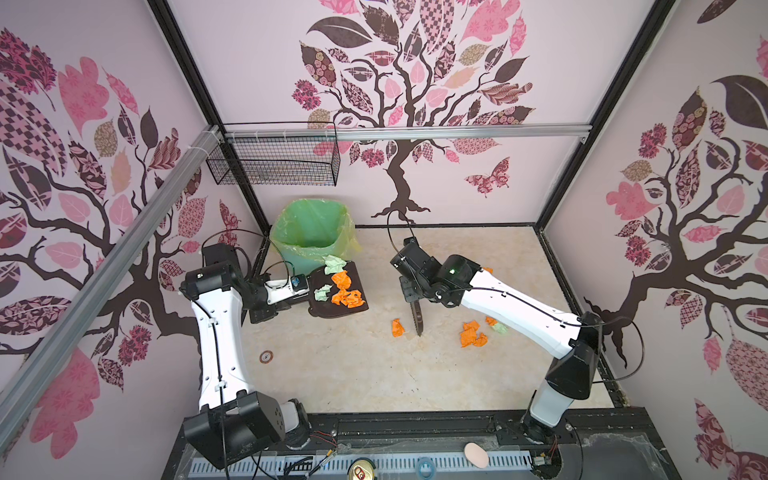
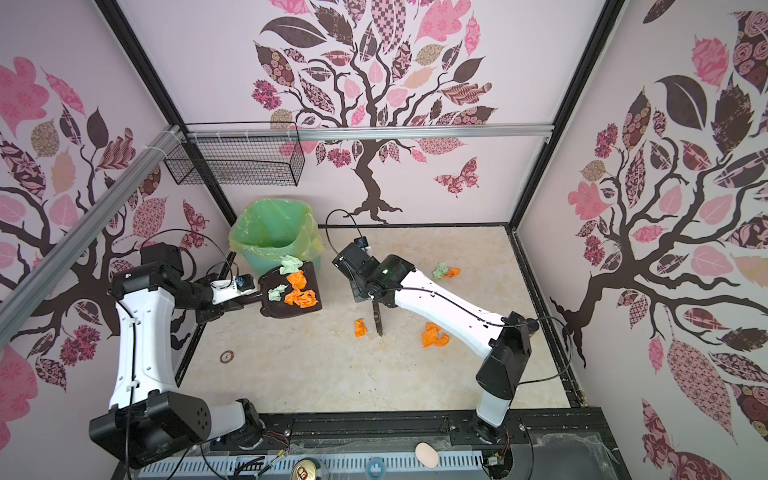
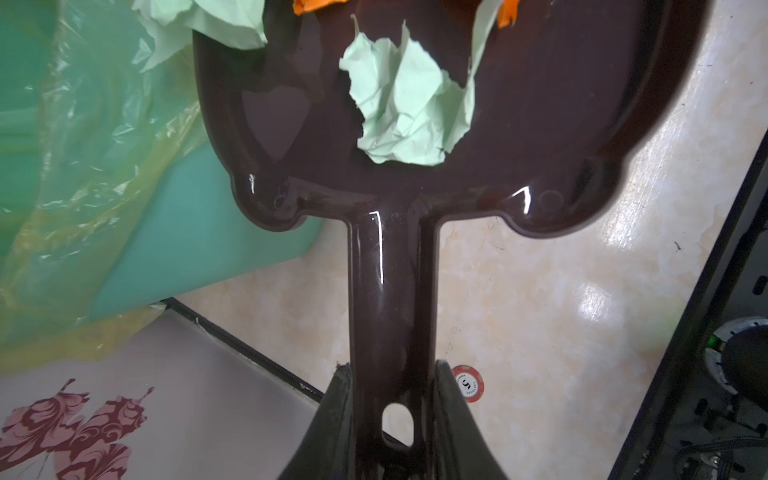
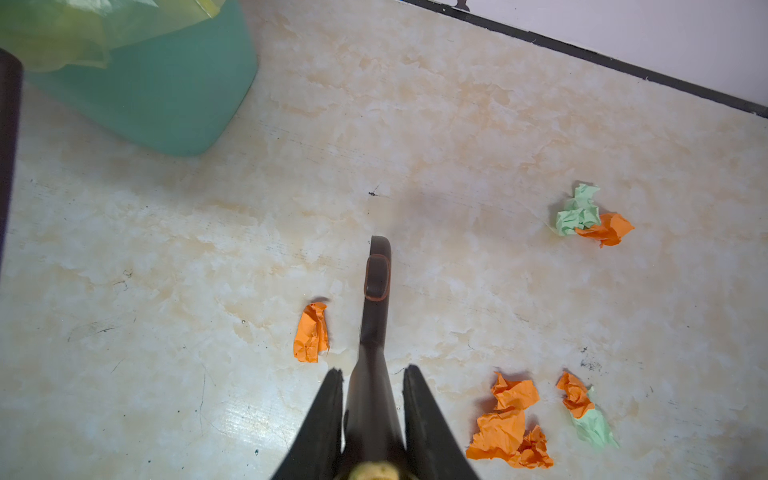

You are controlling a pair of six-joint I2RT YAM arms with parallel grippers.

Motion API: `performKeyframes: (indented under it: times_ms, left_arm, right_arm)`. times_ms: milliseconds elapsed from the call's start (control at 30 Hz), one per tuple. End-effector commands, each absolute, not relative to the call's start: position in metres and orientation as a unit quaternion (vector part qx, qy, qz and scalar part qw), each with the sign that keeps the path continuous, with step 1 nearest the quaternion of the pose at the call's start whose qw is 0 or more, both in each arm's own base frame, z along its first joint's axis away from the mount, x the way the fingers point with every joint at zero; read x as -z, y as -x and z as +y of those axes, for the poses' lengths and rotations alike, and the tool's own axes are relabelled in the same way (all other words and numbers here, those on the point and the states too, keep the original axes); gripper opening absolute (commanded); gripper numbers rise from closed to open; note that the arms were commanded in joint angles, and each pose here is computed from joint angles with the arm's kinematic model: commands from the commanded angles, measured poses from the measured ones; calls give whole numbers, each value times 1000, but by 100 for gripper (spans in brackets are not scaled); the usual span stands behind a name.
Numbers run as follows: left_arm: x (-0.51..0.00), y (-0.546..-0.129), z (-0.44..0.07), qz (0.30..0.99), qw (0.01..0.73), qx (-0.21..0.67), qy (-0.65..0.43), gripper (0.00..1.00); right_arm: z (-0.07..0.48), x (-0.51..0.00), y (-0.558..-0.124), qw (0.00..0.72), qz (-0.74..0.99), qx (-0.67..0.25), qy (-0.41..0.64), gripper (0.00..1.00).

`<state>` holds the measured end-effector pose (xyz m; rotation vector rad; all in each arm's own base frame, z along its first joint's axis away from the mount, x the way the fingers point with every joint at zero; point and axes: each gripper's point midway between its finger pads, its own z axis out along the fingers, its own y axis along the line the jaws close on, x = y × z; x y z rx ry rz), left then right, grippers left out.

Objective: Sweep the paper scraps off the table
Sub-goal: 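Lift the loaded dustpan with the left gripper over the green bin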

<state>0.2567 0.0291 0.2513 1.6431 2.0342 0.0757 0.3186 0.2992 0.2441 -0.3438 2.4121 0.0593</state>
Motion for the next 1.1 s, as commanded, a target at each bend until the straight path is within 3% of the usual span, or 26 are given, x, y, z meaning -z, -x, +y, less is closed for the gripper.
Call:
performKeyframes:
  times_ms: [0, 433, 1067]
  left_arm:
    - [-271, -255, 25, 742, 271, -30, -613, 5]
    - [-310, -270, 27, 750, 270, 5, -603, 6]
    - [-319, -347, 74, 776, 252, -13, -578, 7]
  right_arm:
    - [295, -266, -318, 368, 921, -48, 117, 0]
    - [288, -260, -310, 363, 923, -52, 117, 0]
    - [296, -243, -309, 348, 927, -61, 128, 0]
